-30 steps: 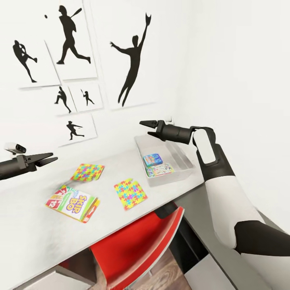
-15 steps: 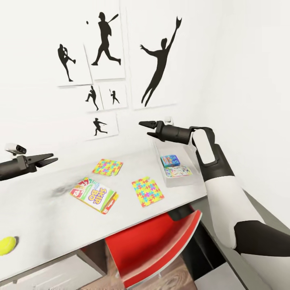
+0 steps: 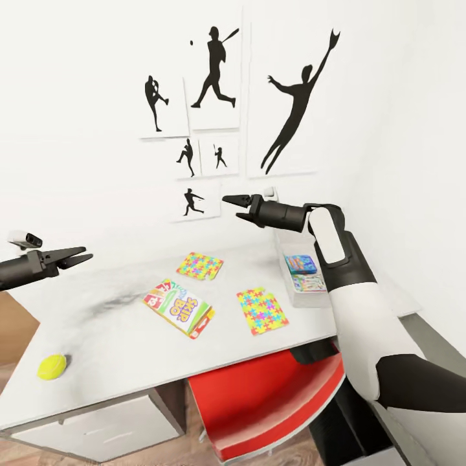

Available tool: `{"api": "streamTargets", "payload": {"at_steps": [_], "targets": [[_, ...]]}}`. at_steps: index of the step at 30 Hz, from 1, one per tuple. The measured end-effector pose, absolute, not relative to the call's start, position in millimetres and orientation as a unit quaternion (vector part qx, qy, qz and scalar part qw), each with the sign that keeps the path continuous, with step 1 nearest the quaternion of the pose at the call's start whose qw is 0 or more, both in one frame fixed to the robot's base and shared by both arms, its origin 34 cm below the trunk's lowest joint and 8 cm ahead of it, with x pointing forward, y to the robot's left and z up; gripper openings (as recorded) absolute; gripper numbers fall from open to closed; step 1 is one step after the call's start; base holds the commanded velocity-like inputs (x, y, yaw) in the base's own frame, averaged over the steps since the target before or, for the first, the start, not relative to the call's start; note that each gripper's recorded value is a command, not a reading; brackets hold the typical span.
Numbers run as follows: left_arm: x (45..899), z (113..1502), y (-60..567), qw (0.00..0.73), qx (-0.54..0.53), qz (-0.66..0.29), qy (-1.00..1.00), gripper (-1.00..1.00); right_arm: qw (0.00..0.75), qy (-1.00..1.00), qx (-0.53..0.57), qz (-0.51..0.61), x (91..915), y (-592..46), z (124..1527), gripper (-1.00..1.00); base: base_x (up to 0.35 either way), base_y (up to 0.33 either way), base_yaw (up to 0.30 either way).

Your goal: Put all the toys in the child's room - the three board games (two on the bed and one on the table), the two jigsaw puzzles on the table, and the tennis ball on the table - inside the toy box on the table in the child's room.

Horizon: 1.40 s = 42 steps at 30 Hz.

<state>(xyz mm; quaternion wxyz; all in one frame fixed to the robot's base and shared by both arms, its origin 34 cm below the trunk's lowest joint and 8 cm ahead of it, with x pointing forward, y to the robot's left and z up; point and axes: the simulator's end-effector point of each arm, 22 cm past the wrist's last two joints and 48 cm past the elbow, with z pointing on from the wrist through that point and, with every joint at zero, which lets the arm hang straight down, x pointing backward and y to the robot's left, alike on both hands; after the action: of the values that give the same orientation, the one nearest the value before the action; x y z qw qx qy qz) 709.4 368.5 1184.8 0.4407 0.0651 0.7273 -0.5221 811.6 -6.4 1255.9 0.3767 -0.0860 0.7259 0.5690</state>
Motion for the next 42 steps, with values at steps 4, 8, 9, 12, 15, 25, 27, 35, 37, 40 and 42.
{"api": "streamTargets", "payload": {"at_steps": [4, 8, 9, 12, 15, 25, 27, 35, 37, 40, 42], "targets": [[708.4, 1185.1, 368.7, 0.441, 0.065, -0.522, 0.727, 1.0, 0.378, 0.726, -0.087, 0.568, 811.0, -6.5, 1257.5, 1.0, 0.0, 0.0, 0.269], [707.2, 1184.9, 369.1, 0.441, 0.065, -0.522, 0.728, 1.0, 0.379, 0.726, -0.087, 0.568, 810.6, -6.9, 1258.7, 1.0, 0.0, 0.0, 0.269], [707.0, 1185.1, 369.1, 0.441, 0.065, -0.522, 0.728, 1.0, 0.379, 0.726, -0.087, 0.568, 810.5, -7.1, 1259.3, 1.0, 0.0, 0.0, 0.269], [706.4, 1185.9, 369.2, 0.441, 0.065, -0.521, 0.728, 1.0, 0.38, 0.726, -0.087, 0.567, 810.2, -7.5, 1260.0, 1.0, 0.0, 0.0, 0.269], [706.0, 1186.8, 369.2, 0.442, 0.066, -0.521, 0.727, 1.0, 0.38, 0.726, -0.088, 0.567, 809.9, -7.7, 1260.8, 1.0, 0.0, 0.0, 0.269], [704.2, 1190.9, 369.2, 0.444, 0.068, -0.521, 0.726, 1.0, 0.383, 0.725, -0.09, 0.565, 807.9, -8.1, 1265.4, 1.0, 0.0, 0.0, 0.22], [703.5, 1192.4, 369.1, 0.445, 0.068, -0.52, 0.725, 1.0, 0.384, 0.725, -0.091, 0.564, 807.1, -8.2, 1267.2, 1.0, 0.0, 0.0, 0.061], [700.8, 1199.9, 369.1, 0.45, 0.072, -0.52, 0.723, 1.0, 0.383, 0.726, -0.089, 0.564, 801.3, -8.3, 1265.0, 1.0, 0.0, 0.0, 0.013], [700.1, 1201.9, 369.1, 0.451, 0.073, -0.52, 0.722, 1.0, 0.384, 0.726, -0.09, 0.564, 800.2, -8.3, 1266.6, 1.0, 0.0, 0.0, 0.002], [698.9, 1204.6, 369.1, 0.453, 0.074, -0.52, 0.721, 1.0, 0.385, 0.725, -0.091, 0.563, 798.7, -8.3, 1269.5, 1.0, 0.0, 0.0, 0.0], [698.2, 1206.5, 368.9, 0.454, 0.075, -0.519, 0.72, 1.0, 0.386, 0.725, -0.092, 0.563, 797.8, -8.5, 1271.6, 1.0, 0.0, 0.0, 0.0]]}}
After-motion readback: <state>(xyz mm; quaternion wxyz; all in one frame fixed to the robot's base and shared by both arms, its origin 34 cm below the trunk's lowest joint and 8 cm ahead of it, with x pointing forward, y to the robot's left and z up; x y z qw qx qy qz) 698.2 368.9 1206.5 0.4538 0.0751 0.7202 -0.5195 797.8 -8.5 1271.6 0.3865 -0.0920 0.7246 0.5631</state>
